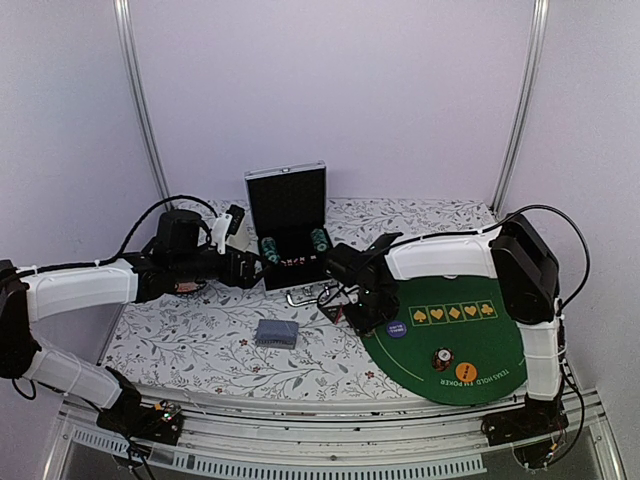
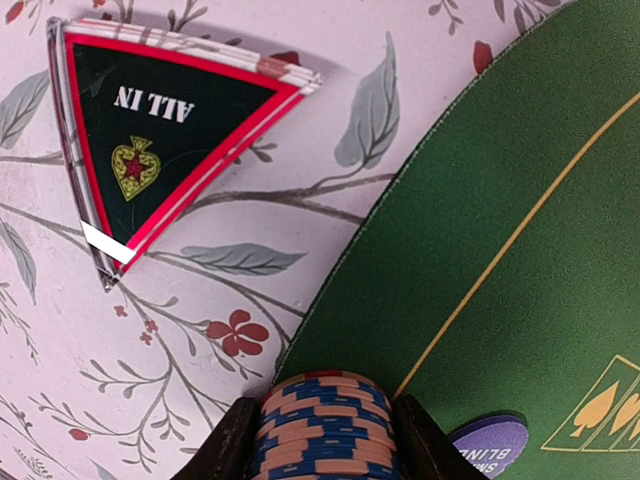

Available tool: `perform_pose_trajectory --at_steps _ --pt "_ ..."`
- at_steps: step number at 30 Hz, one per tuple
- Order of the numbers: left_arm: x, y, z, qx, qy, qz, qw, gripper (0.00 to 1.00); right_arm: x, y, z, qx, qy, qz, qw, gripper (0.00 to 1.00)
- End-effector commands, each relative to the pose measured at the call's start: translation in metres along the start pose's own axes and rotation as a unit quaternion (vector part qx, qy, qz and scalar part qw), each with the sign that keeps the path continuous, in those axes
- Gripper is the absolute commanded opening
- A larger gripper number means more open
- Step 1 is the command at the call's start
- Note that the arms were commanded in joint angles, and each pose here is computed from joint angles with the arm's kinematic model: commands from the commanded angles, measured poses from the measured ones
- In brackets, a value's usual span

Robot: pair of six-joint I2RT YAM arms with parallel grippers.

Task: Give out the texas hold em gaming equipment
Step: Adjust the poker chips pile in the small blind area, then pick up the face-down deck piles from the center of the board.

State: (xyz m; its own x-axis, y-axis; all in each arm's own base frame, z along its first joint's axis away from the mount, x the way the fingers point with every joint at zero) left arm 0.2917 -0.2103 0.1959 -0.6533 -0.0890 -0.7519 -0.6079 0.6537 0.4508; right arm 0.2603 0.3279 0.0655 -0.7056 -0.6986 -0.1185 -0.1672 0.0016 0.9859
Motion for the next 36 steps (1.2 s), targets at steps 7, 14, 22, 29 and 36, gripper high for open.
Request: perform_pose_trajectory --at_steps 7,14,22,29,36 --pt "-0.010 0.000 0.000 -0.003 -0.005 -0.008 1.000 0.98 0.014 -0.009 -0.012 0.014 -0.005 0.021 1.000 0.47" --pt "-0.009 0.001 0.001 -0.005 -0.007 -0.008 1.000 0.98 0.016 -0.010 -0.012 0.014 -0.004 0.027 1.000 0.71" --pt "-0.010 0.002 0.001 -0.006 -0.009 -0.009 1.000 0.98 0.009 -0.001 -0.006 -0.013 -0.002 0.009 1.000 0.89" --pt "-0.009 0.003 0.001 -0.005 -0.008 -0.009 1.000 0.98 -0.005 0.027 -0.006 -0.027 -0.004 -0.031 0.999 0.99" --pt "-0.007 0.003 0.001 -0.006 -0.007 -0.008 1.000 0.98 -0.008 0.049 -0.009 -0.026 -0.014 -0.055 0.998 0.97"
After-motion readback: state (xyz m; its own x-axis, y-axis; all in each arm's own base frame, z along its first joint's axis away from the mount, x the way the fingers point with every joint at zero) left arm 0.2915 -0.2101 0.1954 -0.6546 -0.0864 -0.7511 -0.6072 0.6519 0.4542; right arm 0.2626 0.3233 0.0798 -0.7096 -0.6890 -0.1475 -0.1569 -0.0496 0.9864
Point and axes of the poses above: each gripper's point midway between its finger pads, its own y axis back along the fingers, its own z axis along the line the jaws close on, x = y × z, the point moved 5 cm from there along y, back along the fingers, and after that the axes turned 13 degrees about y, right-handed, at the moved point
